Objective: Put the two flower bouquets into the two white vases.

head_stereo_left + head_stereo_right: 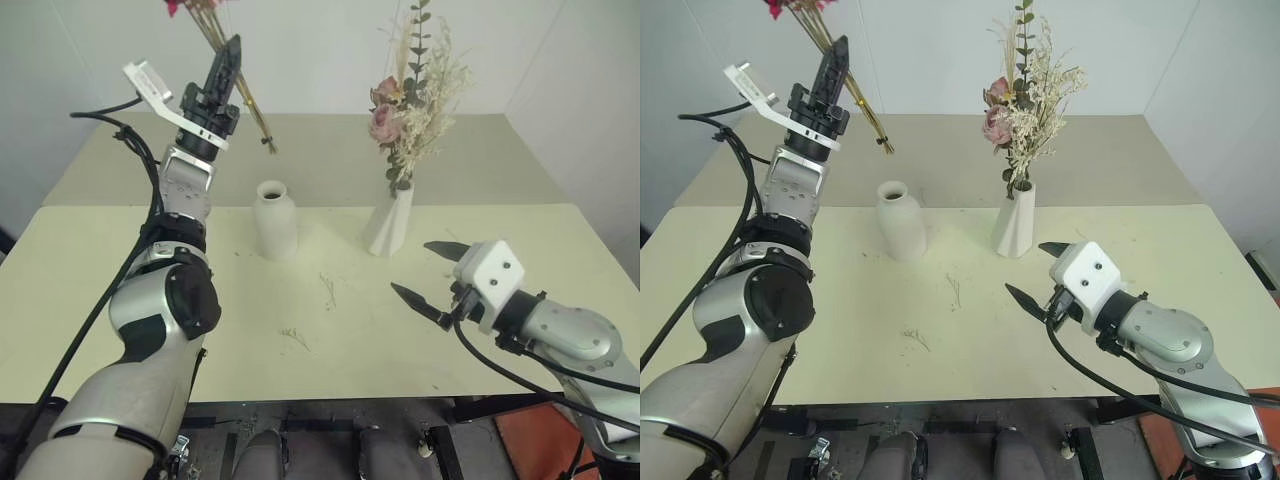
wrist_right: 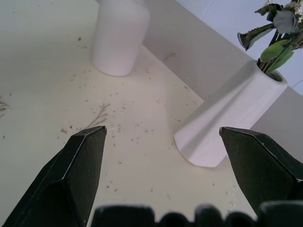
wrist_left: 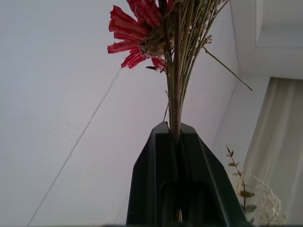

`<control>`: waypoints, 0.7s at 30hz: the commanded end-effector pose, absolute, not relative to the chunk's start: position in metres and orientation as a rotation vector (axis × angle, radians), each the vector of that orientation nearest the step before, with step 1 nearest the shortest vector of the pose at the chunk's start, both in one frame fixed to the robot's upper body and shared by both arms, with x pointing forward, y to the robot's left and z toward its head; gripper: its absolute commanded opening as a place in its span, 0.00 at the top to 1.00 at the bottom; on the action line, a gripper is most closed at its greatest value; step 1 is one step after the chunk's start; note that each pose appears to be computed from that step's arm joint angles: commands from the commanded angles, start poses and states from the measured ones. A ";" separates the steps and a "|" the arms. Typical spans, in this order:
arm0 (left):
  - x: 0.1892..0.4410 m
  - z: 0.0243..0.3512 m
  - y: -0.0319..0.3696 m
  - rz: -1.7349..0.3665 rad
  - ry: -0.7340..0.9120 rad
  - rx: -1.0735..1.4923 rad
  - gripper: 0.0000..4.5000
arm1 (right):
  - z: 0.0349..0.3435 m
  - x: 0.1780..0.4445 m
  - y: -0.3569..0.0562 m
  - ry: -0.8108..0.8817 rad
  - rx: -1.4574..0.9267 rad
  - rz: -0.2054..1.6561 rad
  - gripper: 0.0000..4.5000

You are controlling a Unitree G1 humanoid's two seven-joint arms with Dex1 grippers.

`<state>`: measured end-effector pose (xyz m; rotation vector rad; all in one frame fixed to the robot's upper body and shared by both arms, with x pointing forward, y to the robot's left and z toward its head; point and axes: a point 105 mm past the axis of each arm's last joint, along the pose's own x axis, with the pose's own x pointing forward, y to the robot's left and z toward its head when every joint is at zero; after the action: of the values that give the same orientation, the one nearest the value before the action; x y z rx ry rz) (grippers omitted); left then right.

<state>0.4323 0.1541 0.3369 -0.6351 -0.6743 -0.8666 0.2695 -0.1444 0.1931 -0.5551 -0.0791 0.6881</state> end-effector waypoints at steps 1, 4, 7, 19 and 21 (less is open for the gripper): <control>0.431 0.333 0.154 -0.872 -0.664 -0.557 0.99 | 0.203 0.267 -0.142 -0.123 -0.579 0.670 0.00; 0.431 0.322 0.150 -0.881 -0.633 -0.501 0.99 | 0.202 0.268 -0.142 -0.122 -0.581 0.669 0.00; 0.431 0.317 0.154 -0.864 -0.632 -0.508 0.99 | 0.201 0.269 -0.141 -0.119 -0.585 0.670 0.00; 0.433 0.287 0.147 -0.863 -0.568 -0.470 0.99 | 0.198 0.273 -0.141 -0.116 -0.591 0.664 0.00; 0.433 0.283 0.143 -0.883 -0.546 -0.476 0.99 | 0.198 0.273 -0.142 -0.118 -0.590 0.661 0.00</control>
<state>0.4362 0.1462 0.2760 -0.5104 -0.5244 -0.8527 0.2736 -0.1422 0.1869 -0.5719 -0.0647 0.6786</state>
